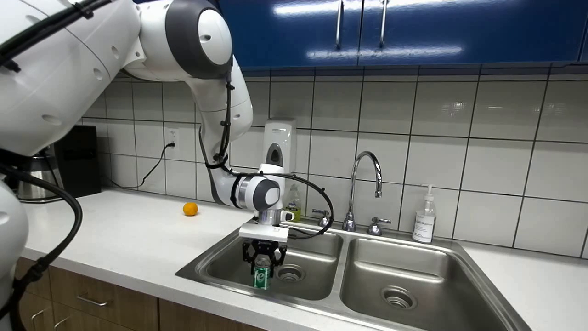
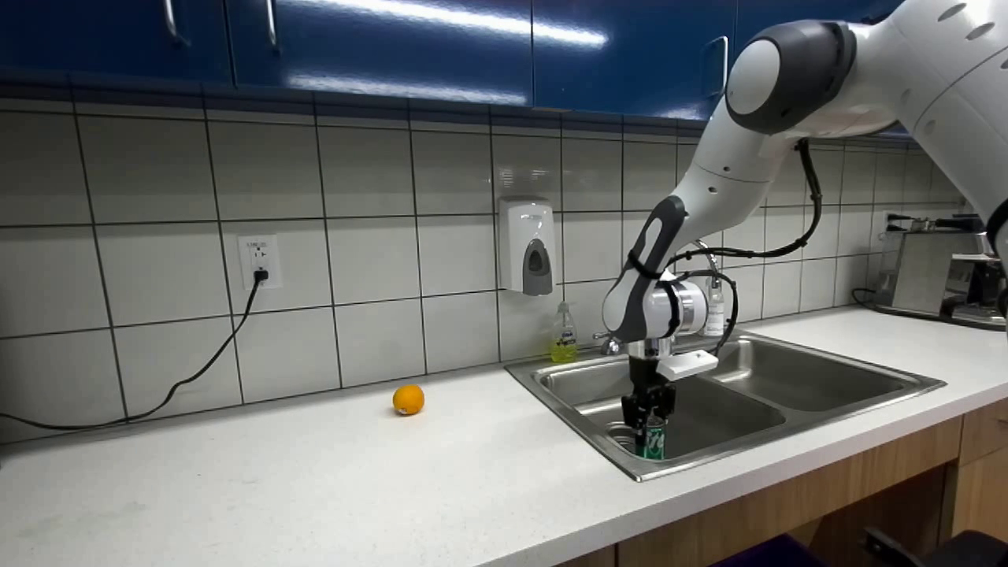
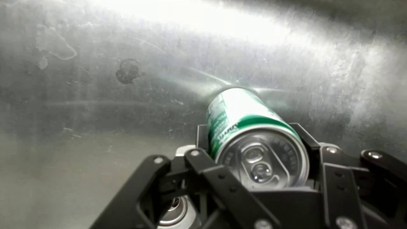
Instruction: Put the soda can on the left counter
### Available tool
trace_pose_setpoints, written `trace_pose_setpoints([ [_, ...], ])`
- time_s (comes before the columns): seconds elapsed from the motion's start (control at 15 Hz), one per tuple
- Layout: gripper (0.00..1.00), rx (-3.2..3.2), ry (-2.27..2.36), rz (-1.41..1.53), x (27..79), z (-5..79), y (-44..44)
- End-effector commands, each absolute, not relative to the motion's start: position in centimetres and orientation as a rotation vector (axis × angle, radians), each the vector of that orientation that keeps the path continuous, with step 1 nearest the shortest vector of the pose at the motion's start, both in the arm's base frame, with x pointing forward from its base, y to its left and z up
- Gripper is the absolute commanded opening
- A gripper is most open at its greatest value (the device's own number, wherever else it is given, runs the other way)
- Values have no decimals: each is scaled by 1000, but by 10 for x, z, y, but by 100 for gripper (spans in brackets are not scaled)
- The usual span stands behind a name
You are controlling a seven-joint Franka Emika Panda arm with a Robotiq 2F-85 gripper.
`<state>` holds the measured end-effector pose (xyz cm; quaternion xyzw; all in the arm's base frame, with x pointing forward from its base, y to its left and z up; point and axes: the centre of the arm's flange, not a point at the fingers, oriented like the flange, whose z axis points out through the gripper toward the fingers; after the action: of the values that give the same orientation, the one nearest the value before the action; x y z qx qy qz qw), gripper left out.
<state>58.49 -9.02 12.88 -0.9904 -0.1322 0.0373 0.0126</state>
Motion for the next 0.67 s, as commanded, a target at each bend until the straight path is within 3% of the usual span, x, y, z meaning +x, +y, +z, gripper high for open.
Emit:
trace_pose_setpoints([
  [0.0,38,-3108,-423,92,591,143,-101],
  [0.6,38,-3186,-449,7,580,245,-102],
])
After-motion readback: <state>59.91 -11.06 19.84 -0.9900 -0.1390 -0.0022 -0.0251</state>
